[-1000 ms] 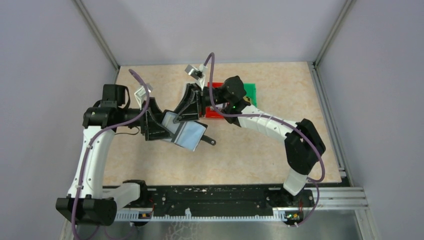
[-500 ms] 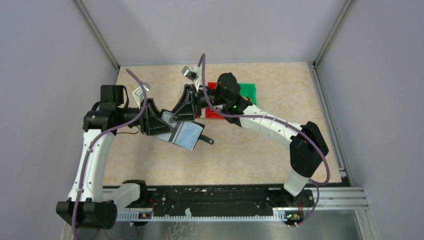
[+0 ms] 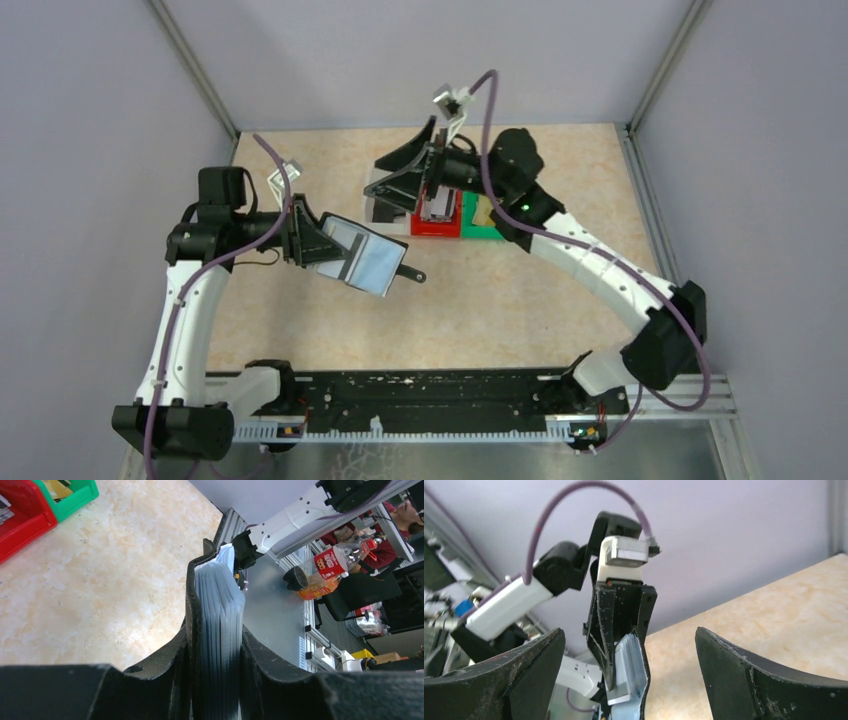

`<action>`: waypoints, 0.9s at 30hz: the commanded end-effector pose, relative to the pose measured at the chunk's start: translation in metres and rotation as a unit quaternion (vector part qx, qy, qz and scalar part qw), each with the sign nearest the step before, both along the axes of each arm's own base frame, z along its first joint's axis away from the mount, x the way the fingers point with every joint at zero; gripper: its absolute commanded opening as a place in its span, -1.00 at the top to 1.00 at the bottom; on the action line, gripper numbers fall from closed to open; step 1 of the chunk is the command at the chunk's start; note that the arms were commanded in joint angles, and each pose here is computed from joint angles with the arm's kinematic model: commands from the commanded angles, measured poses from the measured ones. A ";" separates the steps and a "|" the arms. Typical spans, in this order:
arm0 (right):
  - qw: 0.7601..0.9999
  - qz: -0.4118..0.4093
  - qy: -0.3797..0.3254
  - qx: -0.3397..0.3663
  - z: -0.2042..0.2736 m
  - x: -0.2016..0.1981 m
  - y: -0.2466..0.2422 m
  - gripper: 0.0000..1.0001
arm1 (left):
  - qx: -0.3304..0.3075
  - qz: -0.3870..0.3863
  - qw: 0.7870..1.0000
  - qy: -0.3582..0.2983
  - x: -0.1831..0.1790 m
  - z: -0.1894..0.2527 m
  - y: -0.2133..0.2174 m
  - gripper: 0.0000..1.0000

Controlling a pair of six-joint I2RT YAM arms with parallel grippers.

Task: Take the credit cards out of the card holder
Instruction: Remove the credit card from the card holder.

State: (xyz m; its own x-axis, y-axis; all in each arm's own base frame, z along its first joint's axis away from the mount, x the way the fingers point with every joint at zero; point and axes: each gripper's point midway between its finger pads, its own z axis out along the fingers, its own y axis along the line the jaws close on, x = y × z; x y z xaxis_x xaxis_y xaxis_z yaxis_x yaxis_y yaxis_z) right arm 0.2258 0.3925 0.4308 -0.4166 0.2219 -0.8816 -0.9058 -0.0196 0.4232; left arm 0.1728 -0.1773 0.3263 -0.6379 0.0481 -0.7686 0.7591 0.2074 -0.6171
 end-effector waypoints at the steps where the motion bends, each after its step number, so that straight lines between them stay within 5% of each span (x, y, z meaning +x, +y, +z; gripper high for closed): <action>1: 0.990 -0.130 0.051 0.012 0.017 0.025 -0.038 -0.97 | -0.003 0.016 1.000 -0.007 0.006 0.008 -0.001 1.00; 4: 0.959 -0.242 0.139 -0.041 -0.011 0.067 -0.064 -0.97 | -0.002 0.026 1.000 0.000 0.012 0.007 -0.001 1.00; 7: 0.935 -0.283 0.212 -0.012 -0.020 0.080 -0.103 -0.97 | 0.008 0.039 0.999 0.009 0.019 0.002 0.000 1.00; 10: 0.957 -0.240 0.147 0.074 -0.016 0.058 -0.119 -0.97 | 0.014 0.042 0.999 0.014 0.024 -0.001 0.001 1.00; 15: 0.964 -0.219 0.145 -0.033 -0.034 0.039 -0.089 -0.93 | 0.026 0.055 0.998 0.016 0.030 -0.006 0.003 1.00; 27: 0.978 -0.072 0.190 -0.057 -0.045 -0.040 -0.005 -0.73 | 0.042 0.065 0.997 0.021 0.039 -0.018 0.005 1.00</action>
